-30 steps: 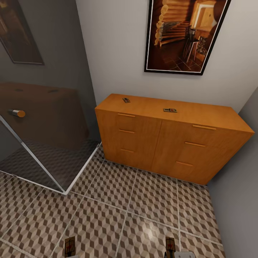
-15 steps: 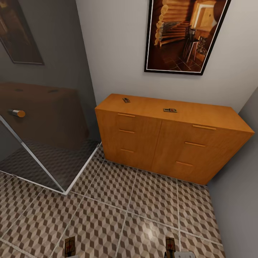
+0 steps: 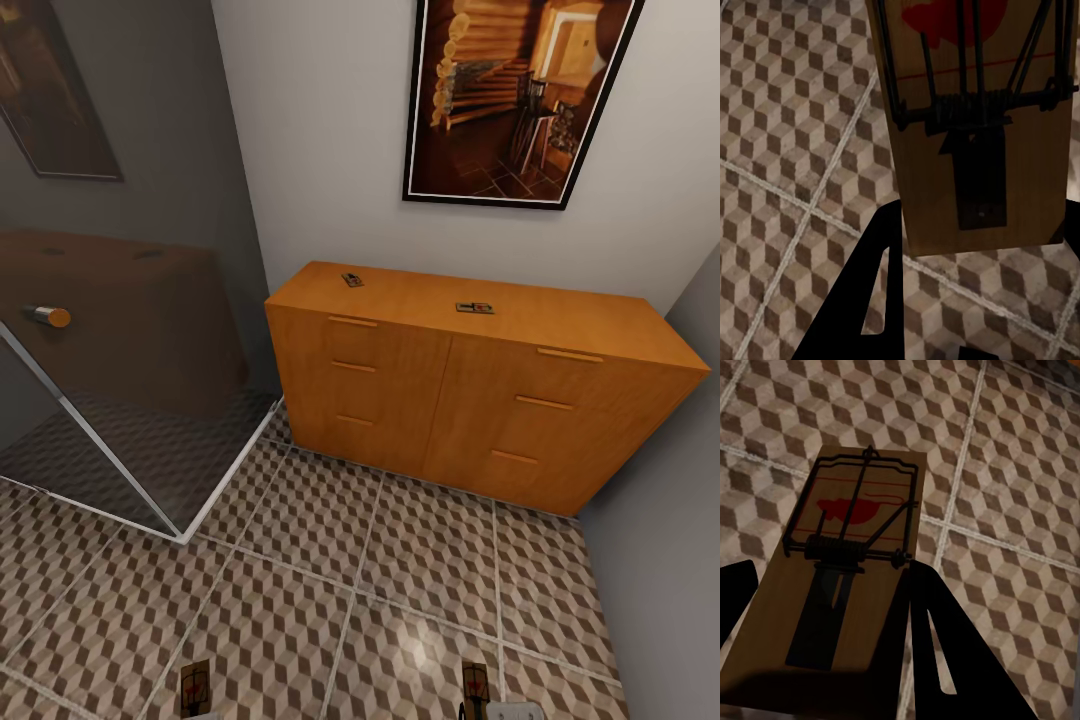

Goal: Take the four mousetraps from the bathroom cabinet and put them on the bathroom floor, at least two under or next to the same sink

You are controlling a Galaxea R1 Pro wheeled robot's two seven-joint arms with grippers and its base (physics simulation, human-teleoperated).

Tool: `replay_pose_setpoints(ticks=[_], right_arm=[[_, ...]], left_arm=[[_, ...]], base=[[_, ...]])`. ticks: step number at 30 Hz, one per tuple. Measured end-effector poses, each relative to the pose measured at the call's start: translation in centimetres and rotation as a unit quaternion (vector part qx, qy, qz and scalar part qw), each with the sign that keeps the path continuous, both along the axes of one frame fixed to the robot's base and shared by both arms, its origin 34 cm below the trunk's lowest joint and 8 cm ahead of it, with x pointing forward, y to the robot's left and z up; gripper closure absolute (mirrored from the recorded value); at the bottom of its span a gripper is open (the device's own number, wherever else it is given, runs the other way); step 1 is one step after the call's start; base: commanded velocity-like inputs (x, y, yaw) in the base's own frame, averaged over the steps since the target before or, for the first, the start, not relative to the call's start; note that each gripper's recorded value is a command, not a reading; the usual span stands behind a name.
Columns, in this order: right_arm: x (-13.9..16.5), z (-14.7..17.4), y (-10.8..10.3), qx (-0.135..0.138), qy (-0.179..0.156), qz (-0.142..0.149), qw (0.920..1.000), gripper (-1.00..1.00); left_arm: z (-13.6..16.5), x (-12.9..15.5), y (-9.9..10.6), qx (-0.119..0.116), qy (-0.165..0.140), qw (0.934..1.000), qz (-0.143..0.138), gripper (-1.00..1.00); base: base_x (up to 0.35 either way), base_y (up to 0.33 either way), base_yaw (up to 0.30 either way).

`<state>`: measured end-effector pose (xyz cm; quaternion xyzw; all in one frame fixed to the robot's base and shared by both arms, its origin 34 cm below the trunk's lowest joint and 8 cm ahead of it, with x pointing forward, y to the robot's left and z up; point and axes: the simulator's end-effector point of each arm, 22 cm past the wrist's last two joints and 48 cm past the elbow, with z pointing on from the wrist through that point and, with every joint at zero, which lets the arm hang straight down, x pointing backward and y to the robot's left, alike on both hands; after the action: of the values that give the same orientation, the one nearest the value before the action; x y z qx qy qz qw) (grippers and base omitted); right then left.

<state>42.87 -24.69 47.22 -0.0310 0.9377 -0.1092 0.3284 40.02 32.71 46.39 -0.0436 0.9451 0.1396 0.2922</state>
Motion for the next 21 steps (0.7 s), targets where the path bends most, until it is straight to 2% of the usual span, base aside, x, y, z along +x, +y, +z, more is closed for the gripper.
replay_pose_setpoints(ticks=[21], right_arm=[[0.01,0.0,0.0,0.0,0.0,0.0,1.0,1.0]], left_arm=[[0.0,0.01,0.0,0.0,0.0,1.0,0.0,1.0]], base=[[0.0,0.0,0.0]])
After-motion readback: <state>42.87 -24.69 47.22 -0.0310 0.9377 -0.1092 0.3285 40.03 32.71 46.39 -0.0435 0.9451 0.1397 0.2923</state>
